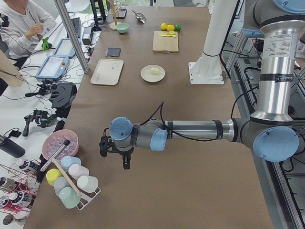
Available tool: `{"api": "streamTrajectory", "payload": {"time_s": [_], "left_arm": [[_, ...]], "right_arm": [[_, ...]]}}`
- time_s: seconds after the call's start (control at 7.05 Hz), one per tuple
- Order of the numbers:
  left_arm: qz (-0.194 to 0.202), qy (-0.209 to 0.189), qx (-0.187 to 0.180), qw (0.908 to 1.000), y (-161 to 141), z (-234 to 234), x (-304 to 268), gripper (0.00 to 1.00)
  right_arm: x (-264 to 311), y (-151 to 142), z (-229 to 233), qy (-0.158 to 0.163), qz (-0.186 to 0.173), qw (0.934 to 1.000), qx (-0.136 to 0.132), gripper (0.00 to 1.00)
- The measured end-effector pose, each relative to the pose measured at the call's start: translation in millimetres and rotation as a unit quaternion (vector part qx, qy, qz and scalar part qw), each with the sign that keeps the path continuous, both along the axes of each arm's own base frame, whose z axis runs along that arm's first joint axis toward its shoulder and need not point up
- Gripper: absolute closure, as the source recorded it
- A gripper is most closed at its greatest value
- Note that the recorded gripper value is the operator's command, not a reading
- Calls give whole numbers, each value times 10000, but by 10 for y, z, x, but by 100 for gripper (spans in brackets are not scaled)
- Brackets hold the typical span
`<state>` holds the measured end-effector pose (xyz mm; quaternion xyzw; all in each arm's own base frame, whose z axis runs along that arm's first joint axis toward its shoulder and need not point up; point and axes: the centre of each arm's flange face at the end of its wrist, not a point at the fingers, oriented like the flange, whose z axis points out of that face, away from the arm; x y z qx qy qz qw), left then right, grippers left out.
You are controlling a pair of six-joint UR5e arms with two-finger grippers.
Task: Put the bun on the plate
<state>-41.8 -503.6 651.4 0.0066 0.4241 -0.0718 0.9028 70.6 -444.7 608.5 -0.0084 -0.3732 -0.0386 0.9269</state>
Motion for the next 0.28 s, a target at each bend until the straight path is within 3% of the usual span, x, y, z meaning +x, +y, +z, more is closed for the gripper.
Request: {"api": "streamTrajectory", "payload": {"time_s": [0.28], "left_arm": [[2, -7, -19, 10000, 20, 21, 1, 2]], "right_arm": [[5, 29, -75, 6, 5, 10000, 75, 0]]}}
